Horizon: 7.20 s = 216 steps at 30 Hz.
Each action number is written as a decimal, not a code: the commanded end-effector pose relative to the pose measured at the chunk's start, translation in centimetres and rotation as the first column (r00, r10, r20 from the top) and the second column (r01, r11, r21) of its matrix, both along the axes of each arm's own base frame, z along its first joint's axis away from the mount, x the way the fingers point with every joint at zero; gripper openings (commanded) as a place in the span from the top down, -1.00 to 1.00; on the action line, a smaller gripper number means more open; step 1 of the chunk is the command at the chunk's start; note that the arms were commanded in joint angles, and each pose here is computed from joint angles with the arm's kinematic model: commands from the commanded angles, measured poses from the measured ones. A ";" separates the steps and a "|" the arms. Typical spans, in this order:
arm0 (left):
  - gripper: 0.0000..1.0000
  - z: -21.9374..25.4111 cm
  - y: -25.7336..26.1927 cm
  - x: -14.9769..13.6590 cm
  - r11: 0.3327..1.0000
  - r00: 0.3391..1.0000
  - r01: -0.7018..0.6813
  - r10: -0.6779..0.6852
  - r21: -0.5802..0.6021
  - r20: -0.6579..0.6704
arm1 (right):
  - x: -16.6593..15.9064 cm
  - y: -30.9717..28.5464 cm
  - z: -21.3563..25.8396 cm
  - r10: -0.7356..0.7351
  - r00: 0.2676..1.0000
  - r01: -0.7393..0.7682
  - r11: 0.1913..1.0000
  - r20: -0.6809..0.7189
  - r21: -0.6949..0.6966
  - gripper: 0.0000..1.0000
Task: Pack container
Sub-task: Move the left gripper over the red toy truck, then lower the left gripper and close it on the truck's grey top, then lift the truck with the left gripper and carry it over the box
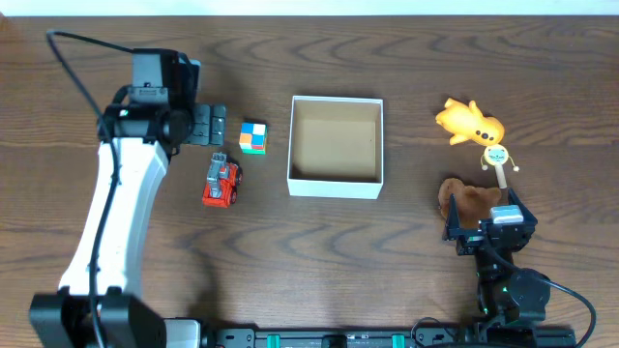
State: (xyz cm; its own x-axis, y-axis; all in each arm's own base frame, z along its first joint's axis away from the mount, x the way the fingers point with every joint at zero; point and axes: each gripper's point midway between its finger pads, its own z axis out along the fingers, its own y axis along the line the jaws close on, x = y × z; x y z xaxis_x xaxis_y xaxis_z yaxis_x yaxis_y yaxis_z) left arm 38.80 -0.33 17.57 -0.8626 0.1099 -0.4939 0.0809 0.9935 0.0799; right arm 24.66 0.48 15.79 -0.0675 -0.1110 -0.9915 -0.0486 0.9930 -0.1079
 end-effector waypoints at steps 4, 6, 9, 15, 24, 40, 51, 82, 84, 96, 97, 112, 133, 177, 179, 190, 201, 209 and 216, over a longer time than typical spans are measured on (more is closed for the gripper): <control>-0.96 0.5 -1.8 0.3 0.993 0.997 0.078 -0.078 -0.084 0.009 | 0.0 0.1 -0.1 0.003 1.000 -0.003 1.000 0.001 -0.007 -0.99; -0.96 0.4 -2.1 0.2 0.991 0.996 0.087 -0.087 -0.099 0.004 | 0.0 0.1 0.0 0.003 1.000 -0.003 1.000 0.001 -0.007 -0.98; -0.96 -0.1 -2.2 -0.1 0.991 0.997 0.079 -0.080 -0.111 -0.010 | 0.0 0.1 0.0 0.003 1.000 -0.003 1.000 0.001 -0.007 -0.99; -0.96 -1.8 -2.2 -1.3 0.991 0.994 0.071 -0.080 -0.114 -0.077 | 0.0 0.1 -0.1 0.003 1.000 -0.003 1.000 0.001 -0.007 -0.98; -0.96 -4.3 -2.2 -2.8 0.991 0.984 0.061 -0.080 -0.118 -0.162 | 0.0 0.1 0.0 0.003 1.000 -0.003 1.000 0.001 -0.007 -0.98; -0.96 -8.5 -2.2 -2.9 0.991 0.987 0.065 -0.081 -0.117 -0.139 | 0.0 0.1 -0.1 0.002 1.000 -0.002 1.000 0.000 -0.007 -0.99; -0.96 -11.3 -2.1 -4.3 0.991 0.983 0.061 -0.080 -0.118 -0.167 | 0.0 0.1 -0.1 0.002 1.000 -0.002 1.000 0.000 -0.007 -0.99; -0.96 -13.6 -2.1 -5.0 0.991 0.985 0.056 -0.075 -0.120 -0.156 | 0.0 0.1 -0.1 0.002 1.000 -0.002 1.000 -0.001 -0.007 -0.98; -0.96 -14.0 -2.2 -5.4 0.991 0.984 0.045 -0.066 -0.125 -0.168 | 0.0 0.1 -0.1 0.002 1.000 -0.002 1.000 0.000 -0.007 -0.98; -0.96 -15.8 -2.3 -4.7 0.991 0.982 0.046 -0.067 -0.122 -0.176 | 0.0 0.1 -0.1 0.002 1.000 -0.002 1.000 -0.001 -0.007 -0.98; -0.96 -16.4 -2.3 -4.9 0.992 0.979 0.044 -0.067 -0.122 -0.194 | 0.0 0.1 -0.1 0.002 1.000 -0.002 1.000 -0.001 -0.007 -0.97; -0.98 -16.9 -2.3 -4.9 0.992 0.976 0.035 -0.060 -0.125 -0.209 | 0.0 0.1 -0.1 0.002 1.000 -0.002 1.000 0.000 -0.007 -0.98; -0.72 -12.5 -2.3 -4.9 0.991 0.992 0.043 -0.058 -0.125 -0.113 | 0.0 0.1 -0.1 0.002 1.000 -0.002 1.000 -0.001 -0.007 -0.98; -0.43 -16.4 -2.2 -6.4 0.992 0.966 0.026 -0.057 -0.126 -0.250 | 0.0 0.1 -0.1 0.002 1.000 -0.002 1.000 0.000 -0.007 -0.98; -0.39 -16.4 -2.2 -6.4 0.992 0.967 0.026 -0.057 -0.125 -0.250 | 0.0 0.1 -0.1 0.002 1.000 -0.002 1.000 -0.001 -0.007 -0.98; -0.11 -16.3 -2.2 -6.4 0.992 0.967 0.027 -0.057 -0.126 -0.248 | 0.0 0.1 -0.1 0.002 1.000 -0.002 1.000 0.000 -0.007 -0.98; -0.08 -14.1 -2.2 -5.5 0.991 0.982 0.035 -0.057 -0.126 -0.181 | 0.0 0.1 -0.1 0.002 1.000 -0.002 1.000 0.000 -0.007 -0.99; -0.08 -9.9 -2.3 -3.6 0.990 0.998 0.021 -0.029 -0.139 -0.055 | 0.0 0.1 -0.1 0.002 1.000 -0.002 1.000 -0.001 -0.007 -0.99; -0.08 -6.1 -2.5 -2.7 0.983 0.998 -0.020 0.030 -0.183 0.053 | 0.0 0.1 -0.1 0.002 1.000 -0.002 1.000 -0.001 -0.007 -0.99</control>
